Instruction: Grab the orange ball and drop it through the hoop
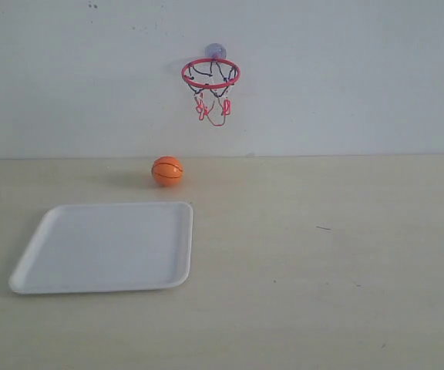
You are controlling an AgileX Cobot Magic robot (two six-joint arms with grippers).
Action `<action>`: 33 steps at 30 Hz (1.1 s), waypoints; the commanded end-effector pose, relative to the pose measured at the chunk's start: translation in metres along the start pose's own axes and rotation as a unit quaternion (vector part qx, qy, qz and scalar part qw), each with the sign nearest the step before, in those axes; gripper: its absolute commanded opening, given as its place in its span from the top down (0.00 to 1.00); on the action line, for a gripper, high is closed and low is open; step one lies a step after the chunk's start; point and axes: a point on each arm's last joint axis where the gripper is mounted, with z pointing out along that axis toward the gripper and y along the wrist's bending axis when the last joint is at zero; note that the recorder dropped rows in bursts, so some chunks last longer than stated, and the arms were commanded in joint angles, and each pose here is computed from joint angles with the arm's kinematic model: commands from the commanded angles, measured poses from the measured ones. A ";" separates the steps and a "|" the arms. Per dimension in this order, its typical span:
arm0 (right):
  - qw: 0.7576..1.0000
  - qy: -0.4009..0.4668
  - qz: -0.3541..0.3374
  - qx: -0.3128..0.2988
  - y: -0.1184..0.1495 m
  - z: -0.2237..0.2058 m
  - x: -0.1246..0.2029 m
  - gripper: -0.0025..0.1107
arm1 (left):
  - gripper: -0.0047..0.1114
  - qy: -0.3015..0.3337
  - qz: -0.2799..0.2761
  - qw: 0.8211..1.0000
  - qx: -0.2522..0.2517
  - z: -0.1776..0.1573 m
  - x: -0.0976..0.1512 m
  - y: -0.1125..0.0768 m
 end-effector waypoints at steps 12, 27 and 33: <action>1.000 -0.004 0.000 0.000 0.000 0.000 -0.001 0.98 | 0.92 0.129 -0.002 0.991 -0.041 -0.004 0.061 0.010; 1.000 -0.004 0.000 0.000 0.000 0.000 -0.001 0.98 | 0.92 0.126 0.004 0.989 -0.078 -0.005 0.061 0.015; 1.000 -0.004 0.000 0.000 0.000 0.000 -0.001 0.98 | 0.92 0.125 0.004 0.989 -0.078 -0.005 0.061 0.015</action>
